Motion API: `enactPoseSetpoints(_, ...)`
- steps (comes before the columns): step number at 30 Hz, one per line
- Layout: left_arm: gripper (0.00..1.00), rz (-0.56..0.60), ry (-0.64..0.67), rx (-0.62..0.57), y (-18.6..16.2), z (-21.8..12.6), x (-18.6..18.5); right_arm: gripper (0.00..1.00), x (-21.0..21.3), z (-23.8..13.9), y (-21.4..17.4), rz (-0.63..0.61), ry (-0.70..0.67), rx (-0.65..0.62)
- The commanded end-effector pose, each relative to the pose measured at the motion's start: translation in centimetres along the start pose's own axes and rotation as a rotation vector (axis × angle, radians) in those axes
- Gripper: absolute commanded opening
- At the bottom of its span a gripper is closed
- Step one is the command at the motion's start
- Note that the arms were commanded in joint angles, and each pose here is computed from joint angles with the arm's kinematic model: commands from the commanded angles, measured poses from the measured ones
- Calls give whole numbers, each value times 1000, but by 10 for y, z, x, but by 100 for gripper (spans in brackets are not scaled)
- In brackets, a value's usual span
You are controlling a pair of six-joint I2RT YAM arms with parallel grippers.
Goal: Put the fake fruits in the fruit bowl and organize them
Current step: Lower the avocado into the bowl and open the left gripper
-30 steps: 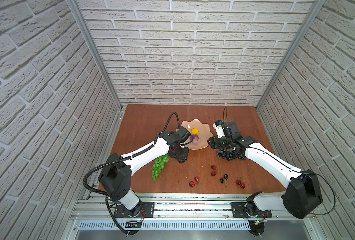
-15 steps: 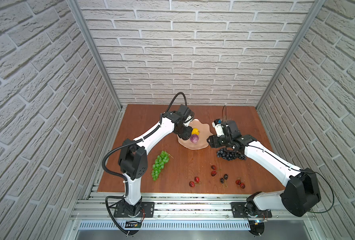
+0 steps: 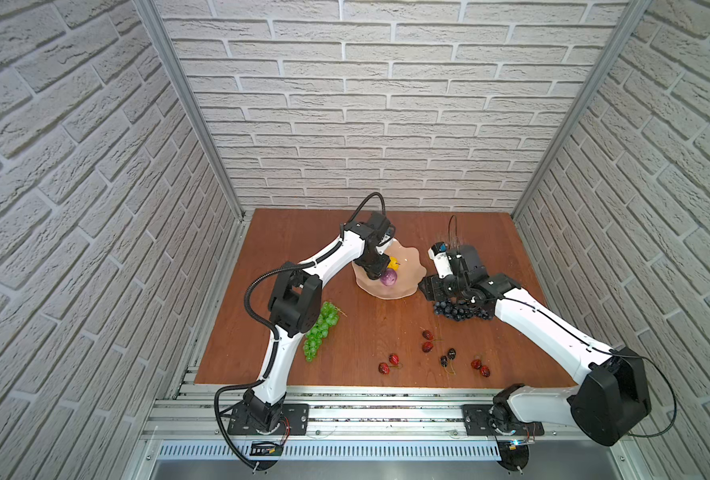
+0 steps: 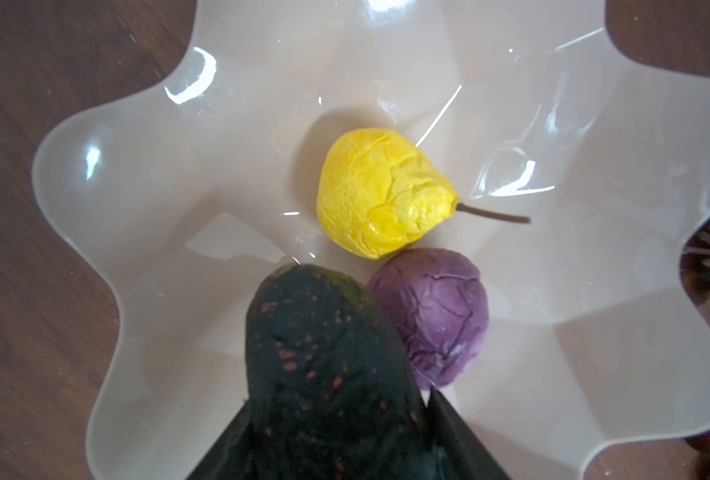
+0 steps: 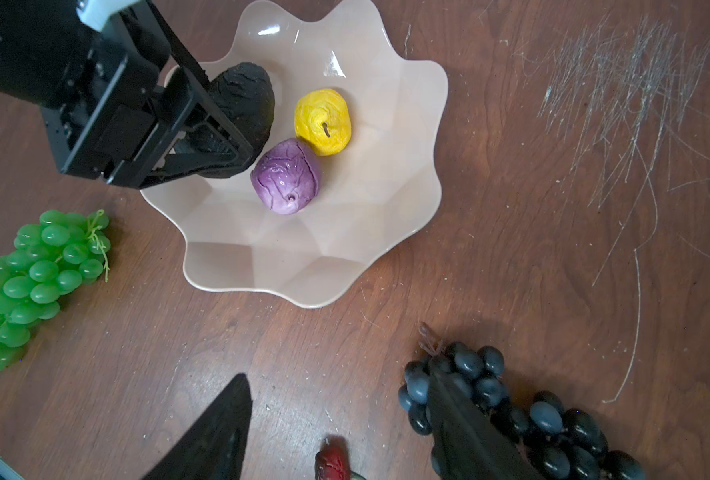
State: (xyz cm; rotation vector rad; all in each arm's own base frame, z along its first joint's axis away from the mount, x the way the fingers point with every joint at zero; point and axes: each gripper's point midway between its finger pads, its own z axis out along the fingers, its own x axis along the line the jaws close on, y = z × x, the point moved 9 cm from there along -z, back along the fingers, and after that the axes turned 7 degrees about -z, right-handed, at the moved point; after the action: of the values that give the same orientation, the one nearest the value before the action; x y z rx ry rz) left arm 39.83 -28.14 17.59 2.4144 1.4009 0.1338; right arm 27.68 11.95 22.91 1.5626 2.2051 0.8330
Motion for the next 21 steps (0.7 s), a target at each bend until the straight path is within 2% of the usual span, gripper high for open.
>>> enactPoseSetpoints(1, 45, 9, 11, -4, 5, 6, 6, 69, 1, -4, 0, 1, 0, -24)
enactPoseSetpoints(8, 48, 10, 13, -2, 7, 17, 8, 69, 0, -6, -1, -4, -8, -19)
enactPoseSetpoints(14, 60, 4, 5, -13, 9, 17, 7, 69, 0, -6, -2, 0, -13, -13)
enactPoseSetpoints(21, 68, 2, 3, -36, 12, 9, 7, 69, -1, -15, -2, -2, -30, -25)
